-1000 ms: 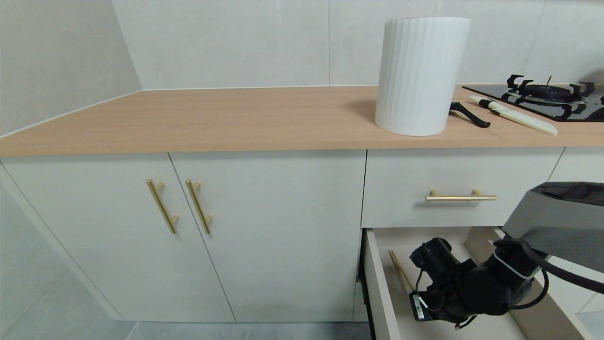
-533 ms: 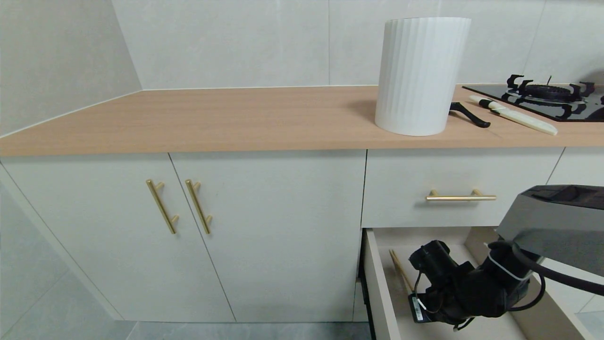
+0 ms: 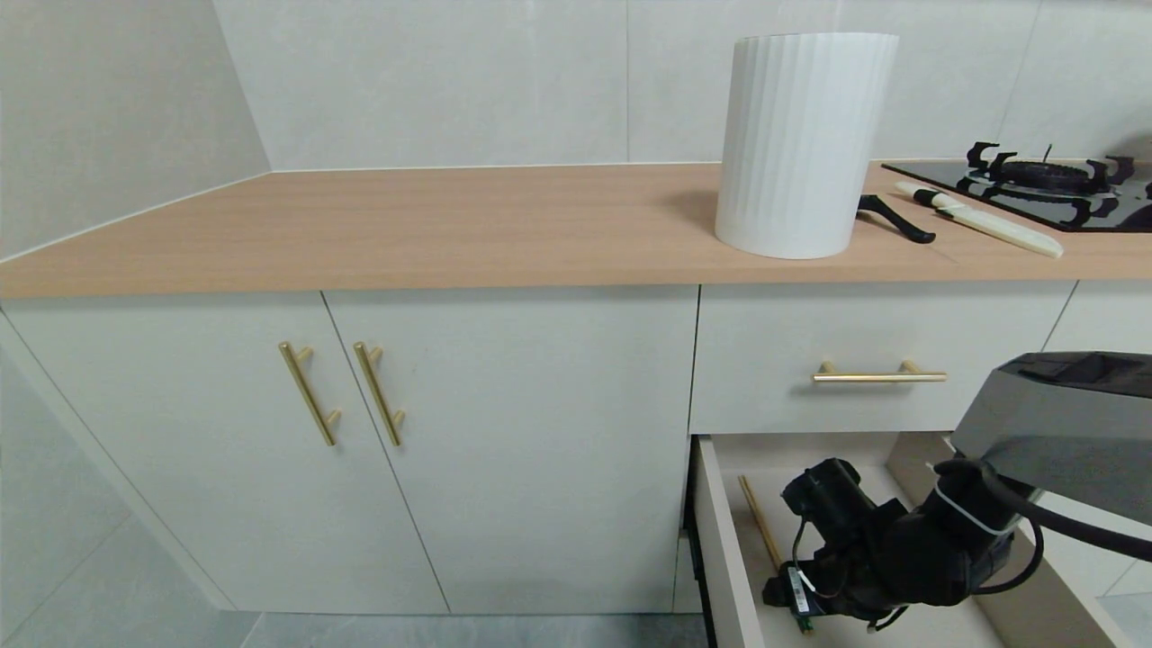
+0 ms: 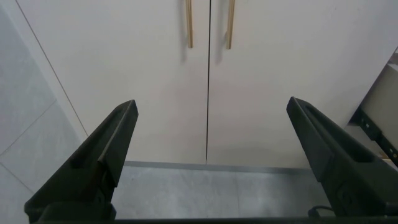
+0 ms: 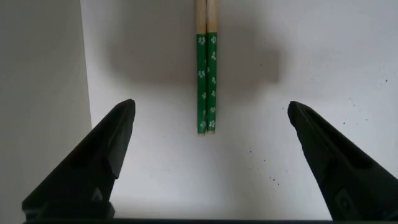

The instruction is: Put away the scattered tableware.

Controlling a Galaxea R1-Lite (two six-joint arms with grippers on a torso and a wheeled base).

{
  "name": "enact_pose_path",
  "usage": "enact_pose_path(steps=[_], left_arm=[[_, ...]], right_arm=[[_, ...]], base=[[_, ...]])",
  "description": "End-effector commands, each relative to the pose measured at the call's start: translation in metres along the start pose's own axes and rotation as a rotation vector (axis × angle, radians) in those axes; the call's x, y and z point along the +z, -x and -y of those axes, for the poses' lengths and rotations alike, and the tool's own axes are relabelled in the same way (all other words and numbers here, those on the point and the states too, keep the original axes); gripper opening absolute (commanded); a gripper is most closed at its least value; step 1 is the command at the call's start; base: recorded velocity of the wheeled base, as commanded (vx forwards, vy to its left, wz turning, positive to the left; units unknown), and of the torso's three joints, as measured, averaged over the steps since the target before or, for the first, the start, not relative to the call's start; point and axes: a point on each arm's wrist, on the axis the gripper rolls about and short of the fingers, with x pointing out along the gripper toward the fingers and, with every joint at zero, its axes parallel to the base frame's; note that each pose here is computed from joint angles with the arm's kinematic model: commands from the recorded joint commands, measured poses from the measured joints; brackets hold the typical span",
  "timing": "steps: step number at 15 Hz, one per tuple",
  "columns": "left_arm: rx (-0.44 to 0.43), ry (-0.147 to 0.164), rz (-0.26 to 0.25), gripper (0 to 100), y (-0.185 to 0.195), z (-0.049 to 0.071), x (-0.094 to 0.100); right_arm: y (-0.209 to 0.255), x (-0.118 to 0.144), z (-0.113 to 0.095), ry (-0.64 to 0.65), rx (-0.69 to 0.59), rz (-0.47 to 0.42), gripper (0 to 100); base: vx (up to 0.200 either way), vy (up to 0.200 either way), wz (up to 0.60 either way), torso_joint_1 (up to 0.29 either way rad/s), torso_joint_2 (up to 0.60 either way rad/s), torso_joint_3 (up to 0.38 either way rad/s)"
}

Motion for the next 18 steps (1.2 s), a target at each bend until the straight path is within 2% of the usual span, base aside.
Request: enact_pose_path(steps=[1,4,5,9,12,15,18], left_arm=[[0.001,0.0,-0.002,100,0.0,0.0,0.0],[0.001,0.0,-0.002,100,0.0,0.0,0.0],[0.001,0.0,-0.002,100,0.0,0.0,0.0],[0.001,0.0,-0.001,100,0.0,0.0,0.0],[0.001,0.0,-0.001,100,0.0,0.0,0.0],[0.001,0.0,-0.002,100,0.0,0.0,0.0],[0.001,0.0,-0.001,100,0.0,0.0,0.0]], right_arm=[[0.025,0.004,0.002,-0.006,0.027,0.048,100],[0.078,0.012,0.009,-0.02,0.109,0.16,100],[0.116,0.016,0.023,-0.046,0.127,0.191,100],[0.196,0.025,0.059,-0.121,0.156,0.298,100],[0.231,0.022,0.094,-0.103,0.144,0.438,100],[0.246,0.021,0.101,-0.119,0.134,0.513,100],[0.251,0.019,0.101,-0.115,0.135,0.534,100]], base=[[0.0,0.0,0.0,0.0,0.0,0.0],[0.0,0.0,0.0,0.0,0.0,0.0],[0.0,0.0,0.0,0.0,0.0,0.0],[0.0,0.0,0.0,0.0,0.0,0.0],[0.0,0.0,0.0,0.0,0.0,0.0],[0.0,0.0,0.0,0.0,0.0,0.0],[0.0,0.0,0.0,0.0,0.0,0.0]])
